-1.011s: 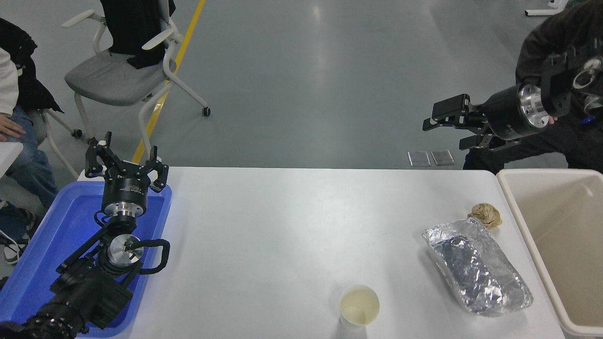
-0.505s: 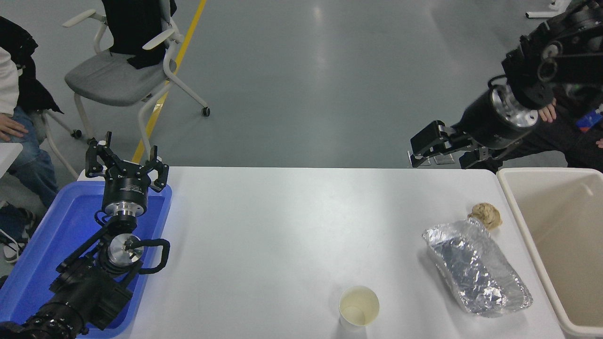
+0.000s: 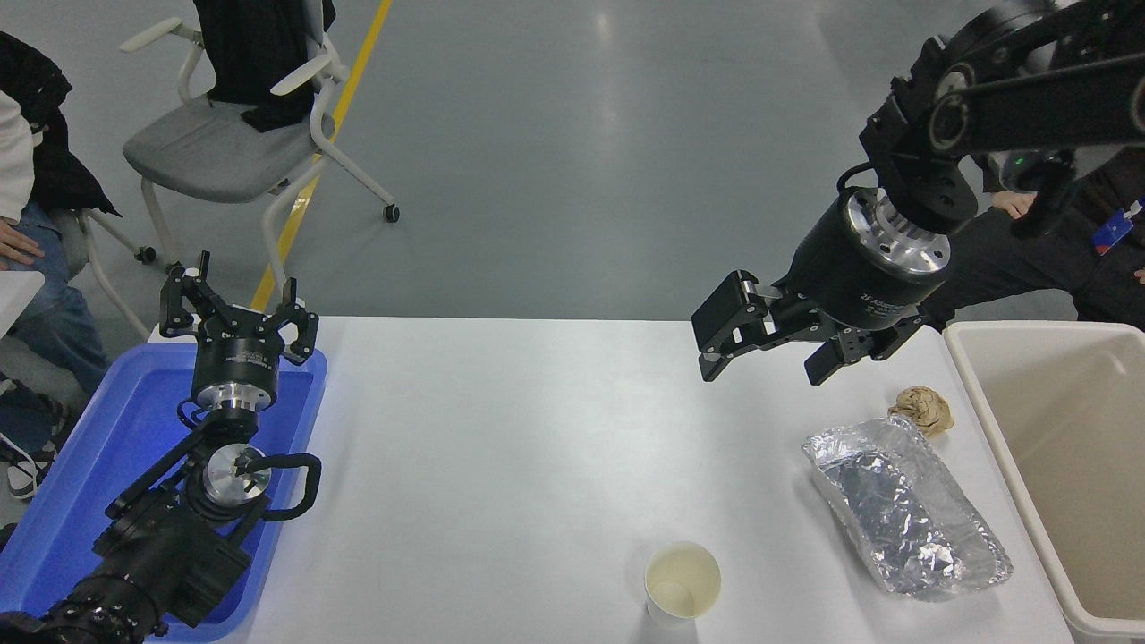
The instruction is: Pick up paper cup place in dustbin
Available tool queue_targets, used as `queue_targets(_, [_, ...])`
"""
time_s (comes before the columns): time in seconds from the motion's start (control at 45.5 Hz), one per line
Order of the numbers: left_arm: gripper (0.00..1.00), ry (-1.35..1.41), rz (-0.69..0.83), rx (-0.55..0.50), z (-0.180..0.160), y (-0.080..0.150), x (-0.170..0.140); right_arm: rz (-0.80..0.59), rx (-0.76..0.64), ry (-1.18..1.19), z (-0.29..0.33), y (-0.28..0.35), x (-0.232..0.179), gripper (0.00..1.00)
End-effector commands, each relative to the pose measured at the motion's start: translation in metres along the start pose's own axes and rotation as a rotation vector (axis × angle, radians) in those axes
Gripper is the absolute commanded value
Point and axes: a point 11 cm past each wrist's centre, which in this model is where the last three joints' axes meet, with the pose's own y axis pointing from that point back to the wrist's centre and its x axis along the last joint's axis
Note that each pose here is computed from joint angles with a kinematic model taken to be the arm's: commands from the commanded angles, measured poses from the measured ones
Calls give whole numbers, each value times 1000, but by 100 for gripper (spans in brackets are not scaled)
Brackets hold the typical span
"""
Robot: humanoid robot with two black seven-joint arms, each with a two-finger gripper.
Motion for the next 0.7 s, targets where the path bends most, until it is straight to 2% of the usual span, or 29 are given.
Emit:
queue_targets(0.0, [99, -1, 1, 0, 0, 0, 0, -19, -9, -16, -2, -38, -8, 100])
queue_targets(0.33, [99, 1, 2, -2, 1, 0, 1, -88, 2, -59, 37, -85, -24, 100])
queue_targets(0.681, [99, 3, 1, -1, -1, 0, 0, -169, 88, -133, 80, -129, -53, 100])
